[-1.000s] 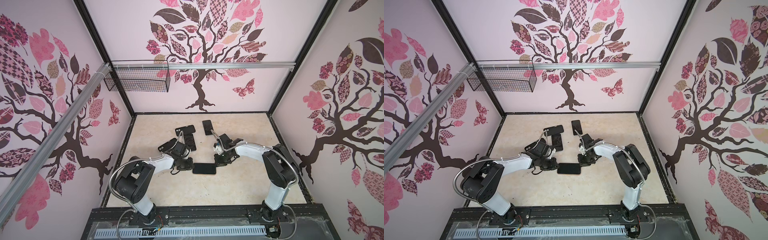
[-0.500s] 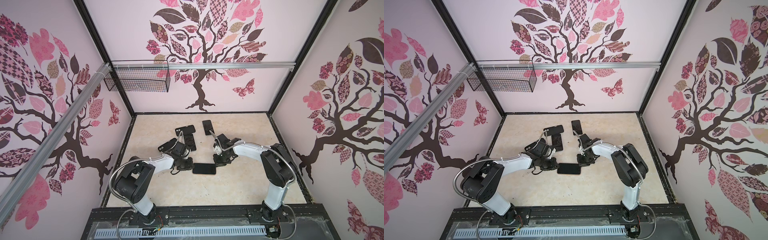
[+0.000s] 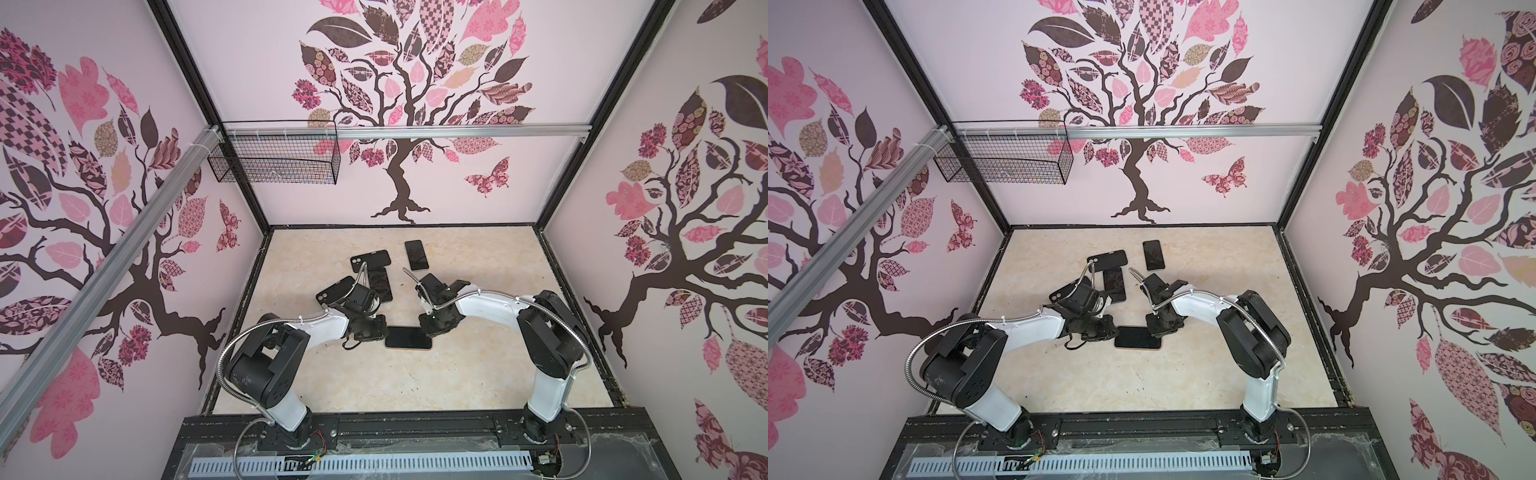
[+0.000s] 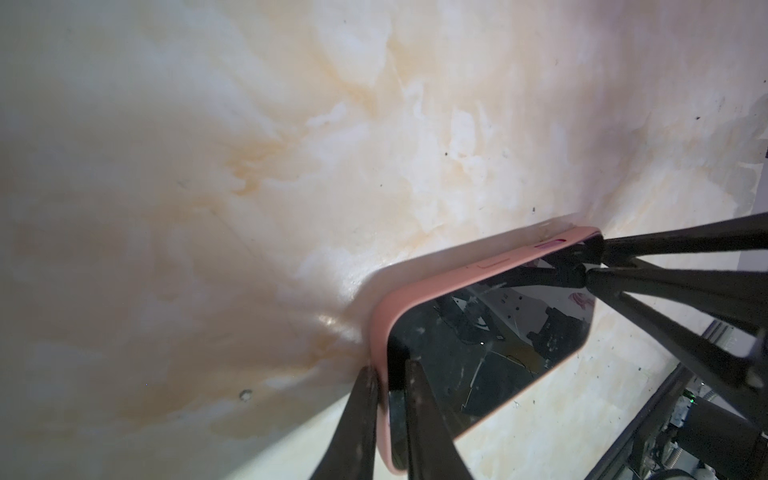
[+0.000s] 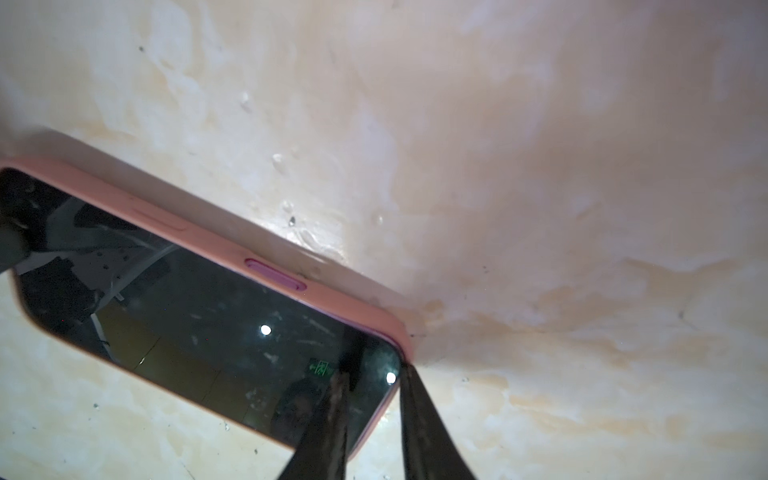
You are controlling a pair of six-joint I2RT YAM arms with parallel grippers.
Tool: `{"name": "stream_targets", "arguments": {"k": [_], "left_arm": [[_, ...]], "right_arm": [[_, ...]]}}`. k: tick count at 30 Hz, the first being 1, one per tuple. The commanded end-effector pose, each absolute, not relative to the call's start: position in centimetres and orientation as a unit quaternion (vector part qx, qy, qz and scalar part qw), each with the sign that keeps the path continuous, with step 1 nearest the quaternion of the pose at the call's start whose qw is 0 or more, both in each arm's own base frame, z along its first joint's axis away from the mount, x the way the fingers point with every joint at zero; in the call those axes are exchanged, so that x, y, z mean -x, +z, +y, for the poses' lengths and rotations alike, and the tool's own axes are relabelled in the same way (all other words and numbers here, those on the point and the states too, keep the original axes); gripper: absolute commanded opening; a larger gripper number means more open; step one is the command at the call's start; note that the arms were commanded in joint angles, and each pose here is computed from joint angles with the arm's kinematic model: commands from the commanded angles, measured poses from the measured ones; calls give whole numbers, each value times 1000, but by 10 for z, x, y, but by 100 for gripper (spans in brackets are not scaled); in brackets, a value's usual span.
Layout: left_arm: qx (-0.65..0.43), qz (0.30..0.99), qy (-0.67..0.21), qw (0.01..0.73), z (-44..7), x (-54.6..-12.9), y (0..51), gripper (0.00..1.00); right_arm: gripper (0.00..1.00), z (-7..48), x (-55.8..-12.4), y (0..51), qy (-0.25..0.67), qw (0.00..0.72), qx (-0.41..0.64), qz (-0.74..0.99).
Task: Put the phone into the phone case
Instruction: 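Grasp the cased phone with the right gripper while the left gripper withdraws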
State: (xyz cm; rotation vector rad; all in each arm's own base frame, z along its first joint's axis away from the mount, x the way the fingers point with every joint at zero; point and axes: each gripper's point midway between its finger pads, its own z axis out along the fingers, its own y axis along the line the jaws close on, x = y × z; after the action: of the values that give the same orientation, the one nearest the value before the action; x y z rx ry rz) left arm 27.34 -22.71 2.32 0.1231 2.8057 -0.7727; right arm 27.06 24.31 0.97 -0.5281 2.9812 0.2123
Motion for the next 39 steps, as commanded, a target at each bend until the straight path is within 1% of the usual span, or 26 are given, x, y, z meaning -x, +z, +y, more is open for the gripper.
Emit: {"name": "stream_targets", "arguments": {"k": [1, 3, 5, 12, 15, 17, 19, 21, 26, 27, 30, 31, 35, 39], "left_arm": [[-40, 967, -219, 123, -214, -273, 11, 16], [-39, 969, -211, 126, -211, -273, 13, 16], [-36, 970, -204, 129, -208, -274, 14, 16], [-19, 970, -195, 146, -200, -275, 25, 19], [-8, 967, -195, 164, -194, -276, 39, 24], [-1, 964, -193, 181, -189, -276, 51, 28], [7, 963, -185, 196, -180, -276, 61, 34], [20, 961, -169, 217, -169, -276, 71, 42], [72, 949, -134, 275, -134, -272, 93, 69], [84, 946, -129, 287, -127, -271, 97, 74], [115, 934, -115, 317, -107, -264, 106, 94], [125, 931, -113, 325, -101, -262, 109, 98], [157, 920, -107, 342, -86, -253, 113, 98], [192, 911, -96, 353, -72, -246, 113, 98]], "right_arm": [[34, 199, -247, -56, -40, -7, 198, 979], [39, 197, -248, -55, -45, -7, 201, 978], [42, 197, -248, -54, -47, -10, 206, 977], [46, 206, -251, -40, -26, 2, 226, 974], [53, 222, -259, -17, 10, 31, 258, 966], [60, 235, -266, 4, 39, 57, 293, 954], [70, 246, -272, 23, 60, 86, 328, 939], [75, 258, -272, 38, 90, 105, 370, 919], [79, 284, -262, 58, 155, 122, 478, 856], [79, 287, -262, 59, 158, 132, 496, 844], [83, 292, -266, 61, 145, 151, 534, 819], [85, 294, -269, 59, 141, 151, 538, 817], [93, 295, -271, 45, 112, 120, 563, 810], [94, 298, -263, 28, 89, 97, 597, 791]]}}
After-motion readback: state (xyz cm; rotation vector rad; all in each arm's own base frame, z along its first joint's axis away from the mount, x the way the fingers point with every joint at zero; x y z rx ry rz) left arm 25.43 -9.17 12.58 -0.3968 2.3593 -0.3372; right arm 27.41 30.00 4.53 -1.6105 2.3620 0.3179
